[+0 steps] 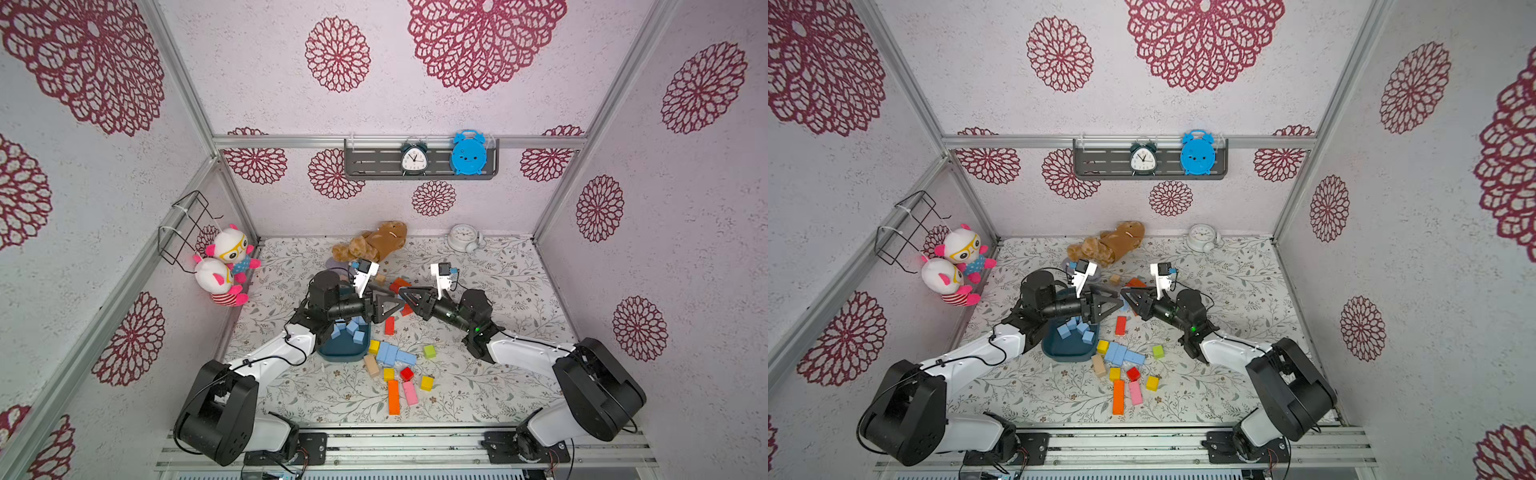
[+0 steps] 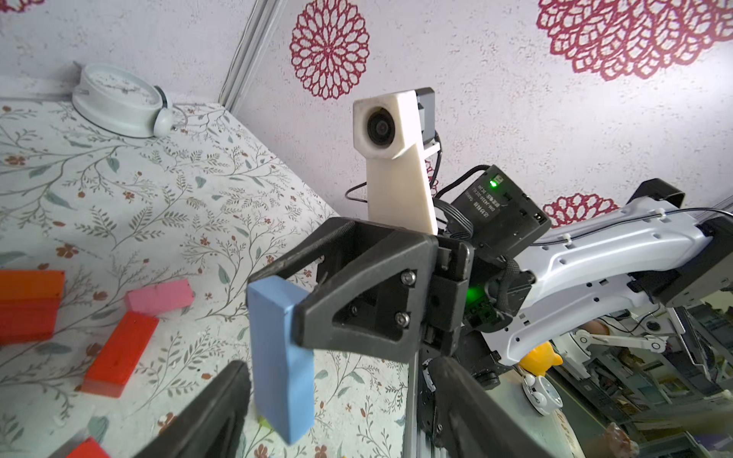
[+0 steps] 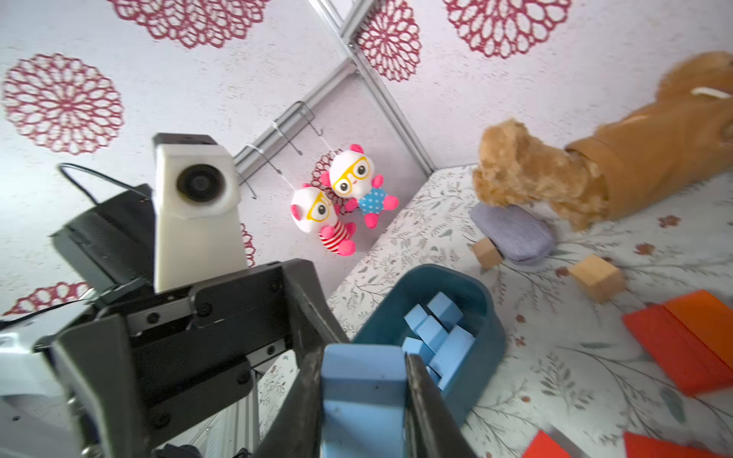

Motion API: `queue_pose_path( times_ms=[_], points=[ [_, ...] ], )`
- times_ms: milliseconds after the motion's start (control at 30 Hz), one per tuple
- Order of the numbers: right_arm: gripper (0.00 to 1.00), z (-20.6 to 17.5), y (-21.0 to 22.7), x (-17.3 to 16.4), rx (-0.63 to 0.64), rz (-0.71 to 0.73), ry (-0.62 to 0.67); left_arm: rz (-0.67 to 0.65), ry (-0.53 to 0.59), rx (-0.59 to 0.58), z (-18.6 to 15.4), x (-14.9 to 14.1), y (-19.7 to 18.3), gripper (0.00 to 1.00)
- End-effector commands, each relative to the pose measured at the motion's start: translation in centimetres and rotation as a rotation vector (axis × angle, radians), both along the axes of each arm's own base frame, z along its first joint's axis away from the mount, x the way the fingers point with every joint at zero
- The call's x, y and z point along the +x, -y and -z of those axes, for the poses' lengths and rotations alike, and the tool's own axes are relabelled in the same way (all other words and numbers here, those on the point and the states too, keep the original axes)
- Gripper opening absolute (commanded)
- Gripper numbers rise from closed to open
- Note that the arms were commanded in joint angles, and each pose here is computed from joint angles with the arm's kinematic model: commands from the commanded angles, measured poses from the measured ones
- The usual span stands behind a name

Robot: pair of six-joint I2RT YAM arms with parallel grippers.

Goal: Pick out the blue building blocks
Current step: Place the building block in the storage box.

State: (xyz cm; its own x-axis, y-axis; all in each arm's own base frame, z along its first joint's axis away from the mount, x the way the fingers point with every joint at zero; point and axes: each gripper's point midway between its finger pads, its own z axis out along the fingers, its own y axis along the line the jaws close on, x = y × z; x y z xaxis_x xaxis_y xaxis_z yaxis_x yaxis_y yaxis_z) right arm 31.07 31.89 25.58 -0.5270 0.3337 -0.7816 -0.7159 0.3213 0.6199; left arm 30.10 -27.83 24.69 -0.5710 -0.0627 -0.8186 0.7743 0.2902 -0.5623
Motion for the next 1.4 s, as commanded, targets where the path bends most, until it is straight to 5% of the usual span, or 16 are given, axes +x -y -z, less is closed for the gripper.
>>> queue_pose_path(
  times_ms=[0,167,600,1033,1367],
  points=[
    [0.16,-4.3,-0.5,-1.5,0.095,-0.084,0.136,-0.007,0.056,-0.018,-0.9,-0.4,-0.7,0.78],
    [0.17,-4.8,-0.1,-2.4,0.108,-0.093,0.155,-0.064,0.037,-0.008,-0.7,0.7,-1.4,0.79],
    [0.18,-5.9,-0.9,-4.9,0.123,-0.234,0.182,0.099,0.088,-0.101,-1.4,-2.6,0.6,0.77],
    [0.21,-6.6,-1.2,-5.4,0.126,-0.271,0.216,0.126,0.086,-0.087,-1.1,-3.1,1.0,0.40],
    [0.31,-6.8,-0.7,-5.1,0.155,-0.230,0.236,0.118,0.080,-0.063,-0.6,-3.0,0.9,0.27]
  ],
)
